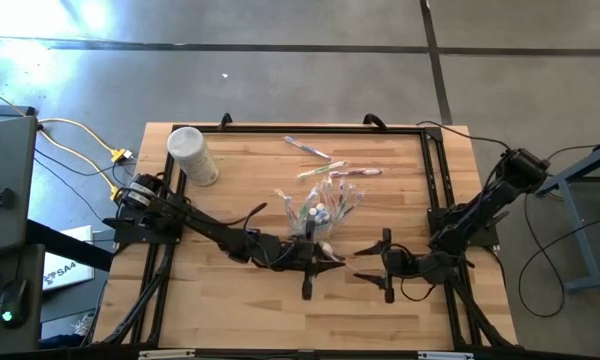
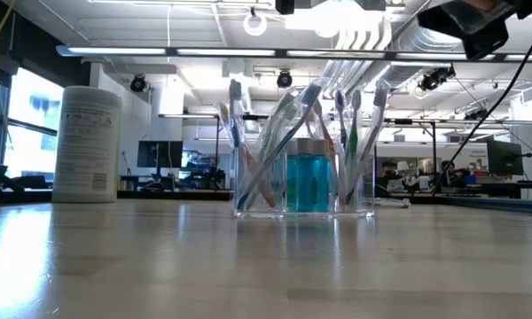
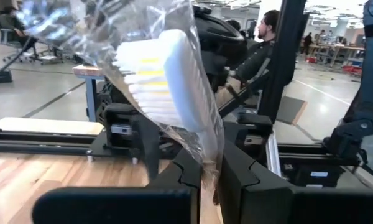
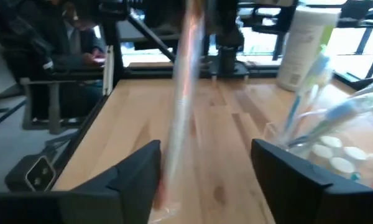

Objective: Pick & Place toothbrushing station
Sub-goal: Put the orange toothbrush into the transparent organizer

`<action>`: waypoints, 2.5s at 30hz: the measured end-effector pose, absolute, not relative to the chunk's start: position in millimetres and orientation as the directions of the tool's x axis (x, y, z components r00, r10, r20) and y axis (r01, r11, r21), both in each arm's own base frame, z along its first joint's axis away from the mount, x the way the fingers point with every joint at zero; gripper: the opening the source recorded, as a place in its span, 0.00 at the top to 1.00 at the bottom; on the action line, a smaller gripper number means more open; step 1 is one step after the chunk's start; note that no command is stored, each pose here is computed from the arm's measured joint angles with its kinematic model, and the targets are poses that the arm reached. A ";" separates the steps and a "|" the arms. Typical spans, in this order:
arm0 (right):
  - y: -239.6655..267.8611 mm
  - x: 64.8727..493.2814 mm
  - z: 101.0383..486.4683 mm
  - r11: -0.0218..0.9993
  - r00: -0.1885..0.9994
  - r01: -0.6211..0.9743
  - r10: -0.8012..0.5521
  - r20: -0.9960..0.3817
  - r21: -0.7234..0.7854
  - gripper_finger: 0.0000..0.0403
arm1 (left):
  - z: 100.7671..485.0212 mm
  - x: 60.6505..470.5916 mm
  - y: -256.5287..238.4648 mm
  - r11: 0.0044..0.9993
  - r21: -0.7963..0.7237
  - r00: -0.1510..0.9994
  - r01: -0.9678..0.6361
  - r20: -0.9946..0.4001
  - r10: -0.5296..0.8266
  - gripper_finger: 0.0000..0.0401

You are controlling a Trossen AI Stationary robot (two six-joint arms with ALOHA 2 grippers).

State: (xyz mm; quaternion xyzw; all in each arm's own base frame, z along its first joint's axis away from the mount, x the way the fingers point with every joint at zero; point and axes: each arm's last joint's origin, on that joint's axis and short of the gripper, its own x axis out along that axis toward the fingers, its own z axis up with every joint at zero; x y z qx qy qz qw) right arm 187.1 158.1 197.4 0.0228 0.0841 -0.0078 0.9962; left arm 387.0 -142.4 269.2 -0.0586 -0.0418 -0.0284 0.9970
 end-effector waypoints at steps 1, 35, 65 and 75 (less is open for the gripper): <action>158.7 185.8 197.7 0.999 0.986 0.031 -0.024 -0.165 0.042 0.40 | 269.3 386.8 -142.8 0.992 -0.112 0.995 0.059 0.087 -0.049 0.97; 167.6 167.6 200.0 0.971 0.966 0.231 -0.236 -0.103 -0.057 0.35 | 266.4 341.7 -126.9 0.862 0.094 0.815 -0.499 -0.288 0.503 0.97; 159.3 173.7 189.5 0.974 0.958 0.226 -0.222 -0.180 -0.001 0.35 | 267.3 334.1 -116.0 0.765 0.229 0.660 -0.602 -0.396 0.638 0.97; 159.4 173.6 189.2 0.975 0.959 0.221 -0.217 -0.183 -0.002 0.35 | 239.1 356.3 -94.0 0.797 0.203 0.627 -0.569 -0.520 0.580 0.97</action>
